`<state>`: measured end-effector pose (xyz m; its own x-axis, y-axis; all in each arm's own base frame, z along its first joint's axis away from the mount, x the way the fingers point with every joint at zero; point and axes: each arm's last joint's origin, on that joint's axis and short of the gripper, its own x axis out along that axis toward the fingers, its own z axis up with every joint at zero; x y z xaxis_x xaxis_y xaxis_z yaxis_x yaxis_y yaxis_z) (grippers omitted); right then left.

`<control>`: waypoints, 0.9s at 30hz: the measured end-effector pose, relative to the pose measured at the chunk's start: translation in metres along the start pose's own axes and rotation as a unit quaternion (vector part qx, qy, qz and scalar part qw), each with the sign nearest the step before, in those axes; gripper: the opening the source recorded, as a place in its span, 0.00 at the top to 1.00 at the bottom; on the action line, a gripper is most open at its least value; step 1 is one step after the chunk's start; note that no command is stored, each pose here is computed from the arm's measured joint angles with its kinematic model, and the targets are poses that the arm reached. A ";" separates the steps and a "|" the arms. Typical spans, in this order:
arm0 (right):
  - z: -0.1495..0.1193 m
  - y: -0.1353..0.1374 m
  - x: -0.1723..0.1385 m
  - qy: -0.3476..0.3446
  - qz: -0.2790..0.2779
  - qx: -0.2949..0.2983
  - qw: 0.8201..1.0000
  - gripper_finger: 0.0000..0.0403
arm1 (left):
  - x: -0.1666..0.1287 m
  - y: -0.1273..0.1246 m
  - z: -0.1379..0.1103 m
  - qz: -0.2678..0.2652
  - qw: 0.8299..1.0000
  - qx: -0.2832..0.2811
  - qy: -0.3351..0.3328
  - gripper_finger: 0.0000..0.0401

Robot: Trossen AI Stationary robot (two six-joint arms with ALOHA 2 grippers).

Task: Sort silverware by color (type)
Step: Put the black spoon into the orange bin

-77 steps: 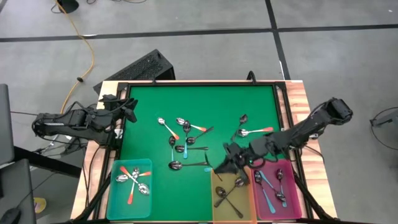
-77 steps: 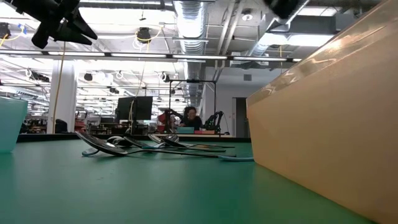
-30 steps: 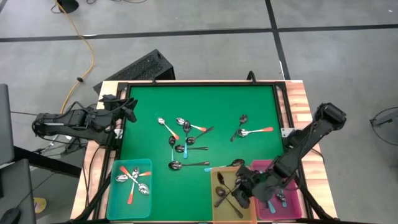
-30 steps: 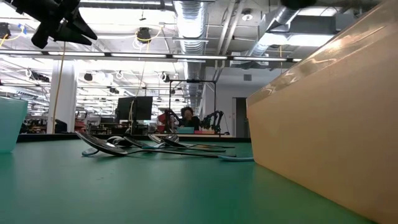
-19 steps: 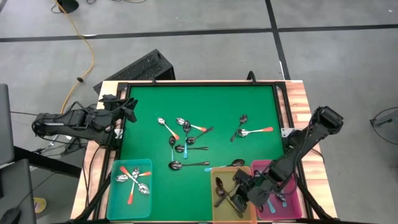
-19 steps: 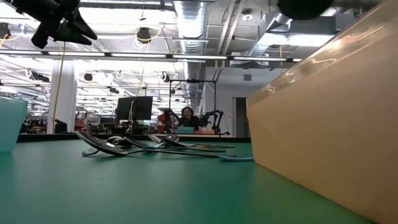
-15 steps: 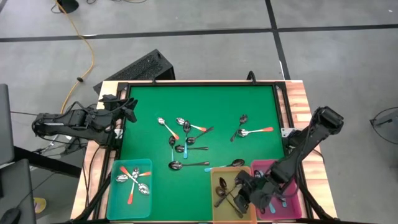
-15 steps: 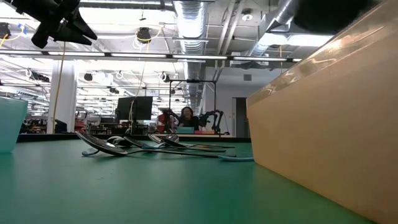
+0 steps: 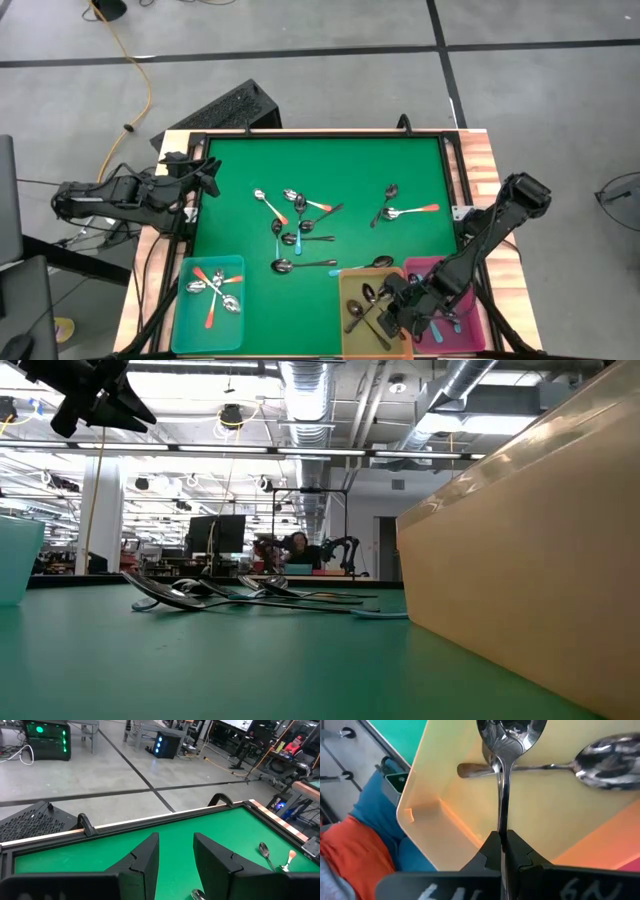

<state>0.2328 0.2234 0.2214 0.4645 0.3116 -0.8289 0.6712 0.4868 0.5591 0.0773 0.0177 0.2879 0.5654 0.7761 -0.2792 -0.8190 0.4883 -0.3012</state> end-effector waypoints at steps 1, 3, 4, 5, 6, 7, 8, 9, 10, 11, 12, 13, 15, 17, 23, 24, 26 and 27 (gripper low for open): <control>0.001 0.000 0.000 -0.001 -0.003 0.000 1.000 0.98 | 0.000 0.000 0.000 0.000 1.000 0.000 0.000 0.74; 0.004 0.000 0.000 -0.004 -0.004 -0.008 1.000 0.98 | 0.000 0.000 0.000 0.000 1.000 0.000 0.000 0.74; 0.005 0.000 0.000 -0.005 -0.004 -0.013 1.000 0.98 | 0.000 0.000 0.000 0.000 1.000 0.000 0.000 0.74; 0.007 0.000 0.001 -0.007 -0.005 -0.018 1.000 0.98 | 0.000 0.000 0.000 0.000 1.000 0.000 0.000 0.74; 0.009 0.000 0.001 -0.009 -0.007 -0.023 1.000 0.98 | 0.000 0.000 0.000 0.000 1.000 0.000 0.000 0.74; 0.011 0.000 0.001 -0.010 -0.009 -0.031 0.999 0.98 | 0.000 0.000 0.000 0.000 1.000 0.000 0.000 0.74; 0.013 0.000 0.001 -0.012 -0.010 -0.039 0.999 0.98 | 0.000 0.000 0.000 0.000 1.000 0.000 0.000 0.74; 0.015 0.000 0.001 -0.013 -0.010 -0.047 0.999 0.98 | 0.000 0.000 0.000 0.000 1.000 0.000 0.000 0.74; 0.017 -0.001 0.001 -0.014 -0.012 -0.053 0.998 0.98 | 0.000 0.000 0.000 0.000 1.000 0.000 0.000 0.74; 0.019 -0.001 0.002 -0.015 -0.015 -0.058 0.998 0.98 | 0.000 0.000 0.000 0.000 1.000 0.000 0.000 0.74; 0.021 -0.001 0.002 -0.015 -0.019 -0.062 0.998 0.98 | 0.000 0.000 0.000 0.000 1.000 0.000 0.000 0.74; 0.023 -0.002 0.002 -0.013 -0.022 -0.062 0.998 0.98 | 0.000 0.000 0.000 0.000 1.000 0.000 0.000 0.74; 0.025 -0.002 0.002 -0.008 -0.026 -0.060 0.998 0.98 | 0.000 0.000 0.000 0.000 1.000 0.000 0.000 0.74; 0.026 -0.003 0.002 -0.005 -0.031 -0.058 0.998 0.98 | 0.000 0.000 0.000 0.000 1.000 0.000 0.000 0.74; 0.025 -0.004 0.002 0.001 -0.032 -0.060 0.998 0.98 | 0.000 0.000 0.000 0.000 1.000 0.001 0.000 0.74; 0.025 -0.004 0.002 0.001 -0.032 -0.060 0.998 0.98 | 0.000 0.000 0.000 0.000 1.000 0.000 0.000 0.74; 0.025 -0.006 0.003 0.001 -0.034 -0.059 0.998 0.98 | 0.000 0.000 0.000 -0.001 1.000 0.000 0.001 0.74; 0.025 -0.008 0.004 0.001 -0.038 -0.056 0.998 0.98 | 0.000 0.000 0.000 -0.001 1.000 0.000 0.002 0.74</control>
<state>0.2442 0.2002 0.2142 0.4138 0.2713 -0.8690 0.6352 0.5977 0.4891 0.0774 0.0177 0.2878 0.5678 0.7736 -0.2814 -0.8176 0.4902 -0.3021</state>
